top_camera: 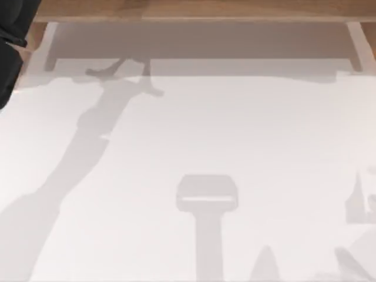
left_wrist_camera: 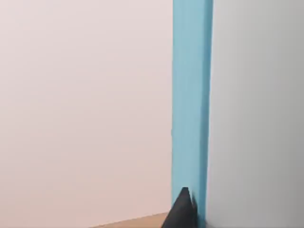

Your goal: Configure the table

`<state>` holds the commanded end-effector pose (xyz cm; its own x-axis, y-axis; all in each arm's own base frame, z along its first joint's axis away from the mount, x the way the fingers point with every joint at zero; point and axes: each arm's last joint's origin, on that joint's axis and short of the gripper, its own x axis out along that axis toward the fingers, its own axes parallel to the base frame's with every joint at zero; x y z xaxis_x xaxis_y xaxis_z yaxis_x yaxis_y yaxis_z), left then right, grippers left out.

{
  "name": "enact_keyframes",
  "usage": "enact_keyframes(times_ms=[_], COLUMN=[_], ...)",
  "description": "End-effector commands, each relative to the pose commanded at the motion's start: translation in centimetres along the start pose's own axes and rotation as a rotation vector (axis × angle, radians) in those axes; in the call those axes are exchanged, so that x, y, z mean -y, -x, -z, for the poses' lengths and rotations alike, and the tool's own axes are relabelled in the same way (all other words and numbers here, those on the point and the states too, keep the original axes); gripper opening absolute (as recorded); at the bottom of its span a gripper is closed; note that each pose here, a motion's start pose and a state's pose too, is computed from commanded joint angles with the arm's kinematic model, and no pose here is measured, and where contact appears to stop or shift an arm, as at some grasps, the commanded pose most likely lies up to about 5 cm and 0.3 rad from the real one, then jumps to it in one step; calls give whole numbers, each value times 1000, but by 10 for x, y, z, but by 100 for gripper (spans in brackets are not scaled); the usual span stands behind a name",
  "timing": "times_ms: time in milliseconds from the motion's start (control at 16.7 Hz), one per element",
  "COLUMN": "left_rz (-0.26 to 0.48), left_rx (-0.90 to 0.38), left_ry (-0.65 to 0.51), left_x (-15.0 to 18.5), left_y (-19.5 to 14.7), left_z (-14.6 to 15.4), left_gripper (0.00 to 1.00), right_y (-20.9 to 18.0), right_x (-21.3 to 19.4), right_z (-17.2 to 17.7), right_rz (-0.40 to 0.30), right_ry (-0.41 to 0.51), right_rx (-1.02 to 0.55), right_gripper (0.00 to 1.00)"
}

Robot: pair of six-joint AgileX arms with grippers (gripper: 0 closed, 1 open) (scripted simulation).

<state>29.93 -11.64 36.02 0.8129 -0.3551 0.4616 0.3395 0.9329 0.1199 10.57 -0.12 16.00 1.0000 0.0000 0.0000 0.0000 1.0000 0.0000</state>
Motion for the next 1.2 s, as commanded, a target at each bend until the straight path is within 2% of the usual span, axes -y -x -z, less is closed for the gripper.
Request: enact_keyframes(times_ms=[180,360,540,720,840,960,1080,1200], left_rz=[-178,-369,-524,-605,-601,-546,-444,-307], left_rx=[44,-46,-257,-527,-715,-886,-1017,-1093], left_ry=[-209,-438,-641,-799,-876,-935,-988,-1044], left_x=[-68,-130,-183,-225,-244,-256,-265,-270], left_y=[23,57,99,147,178,205,224,233], left_z=[-17,-10,16,48,71,93,114,133], left_gripper=[0,0,0,0,0,0,0,0], right_y=[0,0,0,0,0,0,0,0], right_x=[0,0,0,0,0,0,0,0], right_z=[0,0,0,0,0,0,0,0], right_rz=[0,0,0,0,0,0,0,0], right_ry=[0,0,0,0,0,0,0,0], right_rx=[0,0,0,0,0,0,0,0], right_gripper=[100,100,100,100,100,100,100,100])
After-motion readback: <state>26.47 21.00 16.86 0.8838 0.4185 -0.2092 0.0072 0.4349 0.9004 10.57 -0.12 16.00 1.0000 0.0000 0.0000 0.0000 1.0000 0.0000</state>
